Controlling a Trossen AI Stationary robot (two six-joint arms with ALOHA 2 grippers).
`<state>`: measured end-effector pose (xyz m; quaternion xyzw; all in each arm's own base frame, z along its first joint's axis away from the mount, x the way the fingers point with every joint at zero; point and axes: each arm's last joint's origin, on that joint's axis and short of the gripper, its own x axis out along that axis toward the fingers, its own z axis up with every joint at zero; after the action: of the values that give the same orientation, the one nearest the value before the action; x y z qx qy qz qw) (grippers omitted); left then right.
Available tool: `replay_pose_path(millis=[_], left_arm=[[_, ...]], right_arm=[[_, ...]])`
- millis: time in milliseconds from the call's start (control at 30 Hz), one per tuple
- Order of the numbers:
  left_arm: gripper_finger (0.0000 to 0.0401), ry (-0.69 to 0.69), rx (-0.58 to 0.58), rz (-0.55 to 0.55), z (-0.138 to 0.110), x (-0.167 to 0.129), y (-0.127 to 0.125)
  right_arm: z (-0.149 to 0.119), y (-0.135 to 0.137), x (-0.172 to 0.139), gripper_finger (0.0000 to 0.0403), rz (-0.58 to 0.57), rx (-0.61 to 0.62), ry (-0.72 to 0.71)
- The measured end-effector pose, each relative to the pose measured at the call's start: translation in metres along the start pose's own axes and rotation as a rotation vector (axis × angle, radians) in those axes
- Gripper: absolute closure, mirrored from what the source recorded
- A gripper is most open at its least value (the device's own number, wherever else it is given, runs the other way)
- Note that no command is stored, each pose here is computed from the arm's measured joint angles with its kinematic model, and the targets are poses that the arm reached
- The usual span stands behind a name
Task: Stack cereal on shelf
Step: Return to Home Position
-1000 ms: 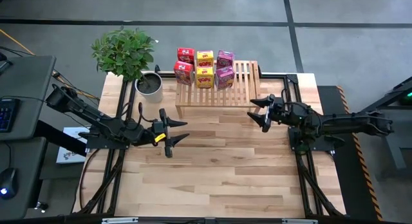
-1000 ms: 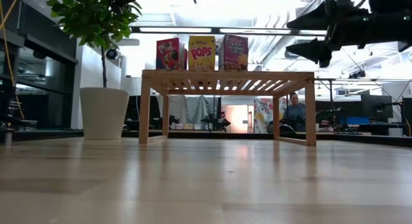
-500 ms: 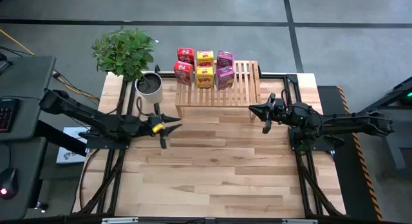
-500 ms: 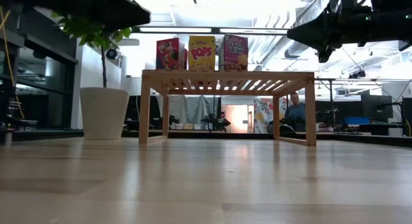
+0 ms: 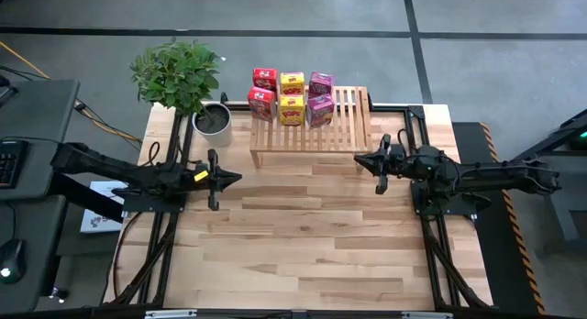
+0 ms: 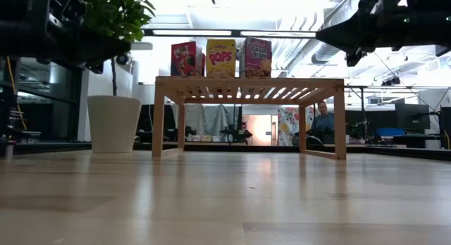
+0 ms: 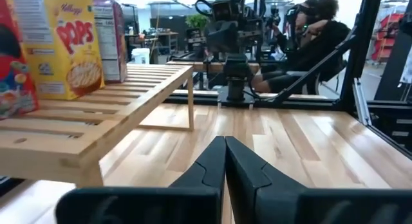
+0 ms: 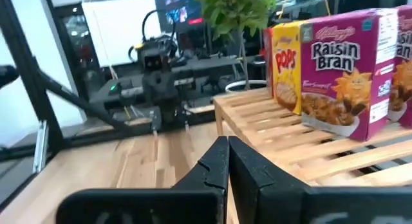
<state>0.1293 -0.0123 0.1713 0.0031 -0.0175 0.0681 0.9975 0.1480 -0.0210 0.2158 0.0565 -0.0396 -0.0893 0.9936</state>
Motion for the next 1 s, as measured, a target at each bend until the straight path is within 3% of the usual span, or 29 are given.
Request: replay_pose_path(millis=[267,400,733,1000], left_arm=[[0.0401,0.008,0.008,0.05,0.001,-0.005,0.008],[0.0401,-0.023,0.015,0.005,0.004,-0.006,0.01],[0.0401,-0.05,0.031,-0.008,0.006,-0.006,0.011],[0.0401,-0.046,0.01,0.049,0.006,-0.006,0.013]], right_arm=[[-0.007,0.0,-0.013,0.0402,0.032,-0.042,0.122],[-0.008,0.0,-0.025,0.0402,0.047,-0.02,0.16],[-0.03,0.003,-0.039,0.0403,0.163,-0.015,0.005],[-0.042,0.005,-0.04,0.0403,0.228,-0.037,0.061]])
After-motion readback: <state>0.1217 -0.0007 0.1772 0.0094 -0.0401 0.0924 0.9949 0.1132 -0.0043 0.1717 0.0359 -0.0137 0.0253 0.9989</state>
